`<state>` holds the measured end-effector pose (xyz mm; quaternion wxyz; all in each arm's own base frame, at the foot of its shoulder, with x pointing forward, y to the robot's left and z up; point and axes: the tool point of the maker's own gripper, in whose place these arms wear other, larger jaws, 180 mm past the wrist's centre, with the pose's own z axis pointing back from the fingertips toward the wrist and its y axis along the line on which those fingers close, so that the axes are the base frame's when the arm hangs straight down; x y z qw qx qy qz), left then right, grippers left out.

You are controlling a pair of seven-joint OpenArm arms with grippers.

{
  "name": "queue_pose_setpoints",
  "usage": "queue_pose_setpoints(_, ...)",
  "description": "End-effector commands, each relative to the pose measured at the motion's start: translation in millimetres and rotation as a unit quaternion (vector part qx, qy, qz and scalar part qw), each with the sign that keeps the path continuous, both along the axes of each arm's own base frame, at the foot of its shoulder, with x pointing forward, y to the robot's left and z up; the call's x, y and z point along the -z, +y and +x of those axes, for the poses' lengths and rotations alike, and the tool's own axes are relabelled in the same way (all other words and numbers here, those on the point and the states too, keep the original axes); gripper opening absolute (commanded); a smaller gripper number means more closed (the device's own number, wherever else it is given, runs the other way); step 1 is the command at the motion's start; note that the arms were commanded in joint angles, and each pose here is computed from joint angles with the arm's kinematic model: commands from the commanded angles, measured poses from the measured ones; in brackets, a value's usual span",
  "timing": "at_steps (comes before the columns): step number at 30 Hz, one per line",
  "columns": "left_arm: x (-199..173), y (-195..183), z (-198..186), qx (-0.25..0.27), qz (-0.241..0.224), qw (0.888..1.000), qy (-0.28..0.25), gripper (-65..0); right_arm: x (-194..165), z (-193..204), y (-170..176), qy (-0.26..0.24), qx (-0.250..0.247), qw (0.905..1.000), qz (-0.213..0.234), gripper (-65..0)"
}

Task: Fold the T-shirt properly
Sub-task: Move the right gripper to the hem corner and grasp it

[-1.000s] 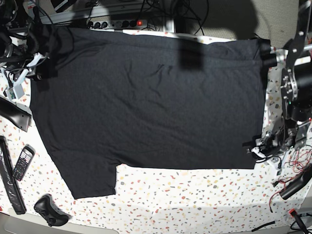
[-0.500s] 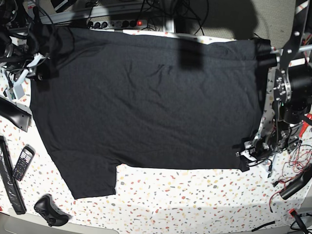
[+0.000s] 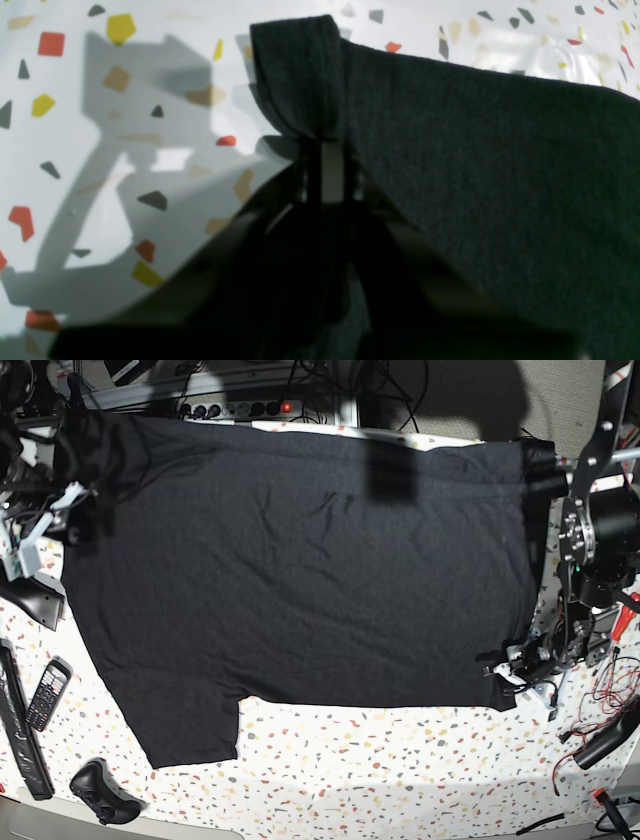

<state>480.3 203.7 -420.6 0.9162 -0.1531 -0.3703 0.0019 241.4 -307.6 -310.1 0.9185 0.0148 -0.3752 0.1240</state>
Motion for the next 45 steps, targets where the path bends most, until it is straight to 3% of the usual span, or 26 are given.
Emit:
queue_pose_setpoints(1, -14.7, 2.6, 11.9, 0.000, 0.004, 1.000, -0.017, -65.0, -21.2, 17.8, -8.4, -0.039, 0.016, 0.9991, -0.008, -47.2)
queue_pose_setpoints(4, -14.5, 2.6, 11.7, 0.001, 0.004, 1.000, -0.016, -65.0, -38.8, 42.5, -18.0, -0.084, 0.050, 0.9952, 0.003, -39.2)
queue_pose_setpoints(7, -14.5, 2.6, 11.7, 0.001, 0.004, 1.000, -0.016, -65.0, -49.9, 66.4, -23.6, -0.118, 0.060, 0.9909, 0.020, -38.6)
queue_pose_setpoints(11, -14.2, 2.5, 11.3, 0.001, 0.004, 1.000, -0.014, -65.0, -51.2, 97.8, -36.7, -0.124, 0.081, 0.9884, 0.036, -38.7)
queue_pose_setpoints(16, -14.0, 2.3, 11.2, 0.001, 0.004, 1.000, -0.014, -65.0, -48.4, 141.6, -36.5, -0.094, 0.077, 0.9909, 0.058, -38.7)
queue_pose_setpoints(25, -13.7, 2.0, 10.9, 0.002, 0.004, 1.000, -0.013, -65.0, -21.9, 210.6, -36.6, 0.006, 0.089, 0.9937, 0.068, -38.7)
queue_pose_setpoints(29, -13.5, 2.3, 10.7, 0.001, 0.004, 1.000, -0.012, -65.0, -20.3, 229.5, -49.7, 0.034, 0.109, 0.9926, 0.041, -38.7)
queue_pose_setpoints(35, -13.5, 2.2, 10.7, 0.002, 0.004, 1.000, -0.012, -65.0, -18.2, 232.7, -85.4, 0.074, 0.170, 0.9826, 0.005, -38.7)
queue_pose_setpoints(45, -12.3, 2.4, 9.7, 0.001, 0.004, 1.000, -0.011, -65.0, 30.9, 200.6, -107.0, 0.128, 0.201, 0.9711, -0.013, -38.7)
